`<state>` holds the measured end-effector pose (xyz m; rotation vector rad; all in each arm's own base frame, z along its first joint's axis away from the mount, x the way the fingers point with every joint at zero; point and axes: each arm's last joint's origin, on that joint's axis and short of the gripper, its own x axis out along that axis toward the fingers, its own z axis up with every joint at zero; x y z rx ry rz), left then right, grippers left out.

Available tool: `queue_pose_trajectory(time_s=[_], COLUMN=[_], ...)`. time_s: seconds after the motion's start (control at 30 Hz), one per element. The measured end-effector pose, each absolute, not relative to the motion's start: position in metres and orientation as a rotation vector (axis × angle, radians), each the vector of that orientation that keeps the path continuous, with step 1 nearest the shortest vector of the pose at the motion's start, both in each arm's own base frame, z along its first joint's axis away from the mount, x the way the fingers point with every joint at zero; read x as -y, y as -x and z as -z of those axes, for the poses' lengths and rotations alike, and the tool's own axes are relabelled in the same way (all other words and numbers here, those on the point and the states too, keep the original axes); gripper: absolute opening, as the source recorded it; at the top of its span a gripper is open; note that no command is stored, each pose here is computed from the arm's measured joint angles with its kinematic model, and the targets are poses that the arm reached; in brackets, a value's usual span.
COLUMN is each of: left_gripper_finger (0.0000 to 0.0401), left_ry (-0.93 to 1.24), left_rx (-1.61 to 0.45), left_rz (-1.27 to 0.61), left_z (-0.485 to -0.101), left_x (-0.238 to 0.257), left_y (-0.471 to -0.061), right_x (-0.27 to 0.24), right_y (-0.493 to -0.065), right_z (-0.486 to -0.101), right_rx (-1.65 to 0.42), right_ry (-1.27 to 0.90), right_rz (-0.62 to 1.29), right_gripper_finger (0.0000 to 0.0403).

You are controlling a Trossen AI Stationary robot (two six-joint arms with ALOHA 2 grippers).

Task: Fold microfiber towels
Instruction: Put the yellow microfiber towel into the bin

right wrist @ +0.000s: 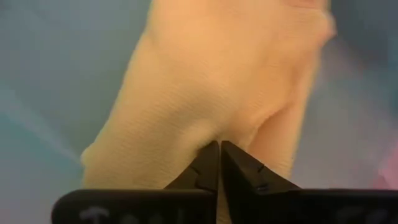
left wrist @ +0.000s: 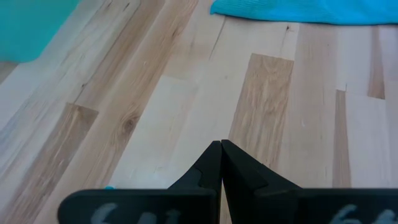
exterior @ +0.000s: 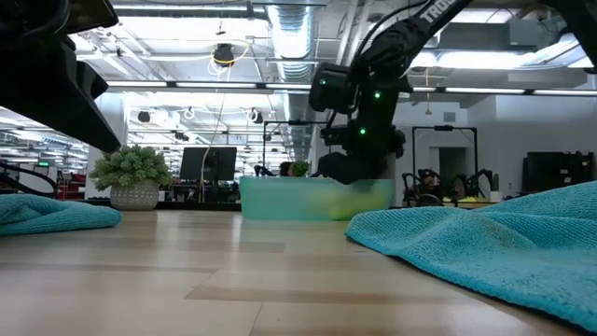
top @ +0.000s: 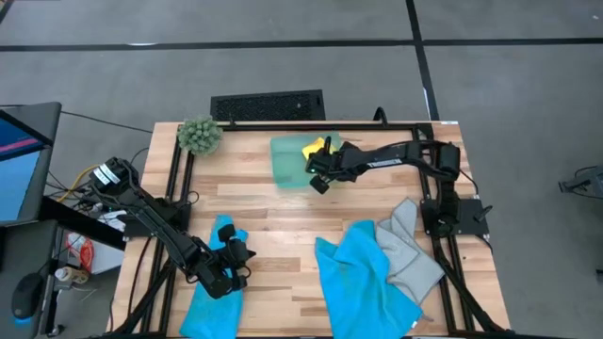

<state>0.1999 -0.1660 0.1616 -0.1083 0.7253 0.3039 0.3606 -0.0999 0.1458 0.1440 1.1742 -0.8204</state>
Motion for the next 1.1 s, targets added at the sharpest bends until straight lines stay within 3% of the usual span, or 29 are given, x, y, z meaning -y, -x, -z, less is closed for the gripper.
queue_pose_trajectory(time_s=[0.47, 0.77, 0.93, 1.1], left_gripper_finger=[0.0, 0.0, 0.0, 0.0], left_ry=[0.136, 0.08, 0.112, 0.144], left_rx=[-0.697, -0.587, -0.55, -0.453], left_rz=[-0.297, -0.406, -0.439, -0.405], left_z=[-0.163, -0.168, -0.206, -0.26], left_x=[0.168, 0.158, 0.108, 0.018], left_y=[-0.202, -0.209, -0.236, -0.256], right_x=[0.113, 0.115, 0.102, 0.087], right_y=[-0.377, -0.376, -0.342, -0.282], right_z=[-0.21, -0.197, -0.258, -0.319], right_rx=[-0.988, -1.067, -1.026, -0.982], right_ry=[-0.156, -0.141, -0.163, -0.243], right_rz=[0.801, 0.79, 0.796, 0.846], right_gripper_finger=[0.0043, 0.0043, 0.0043, 0.0043])
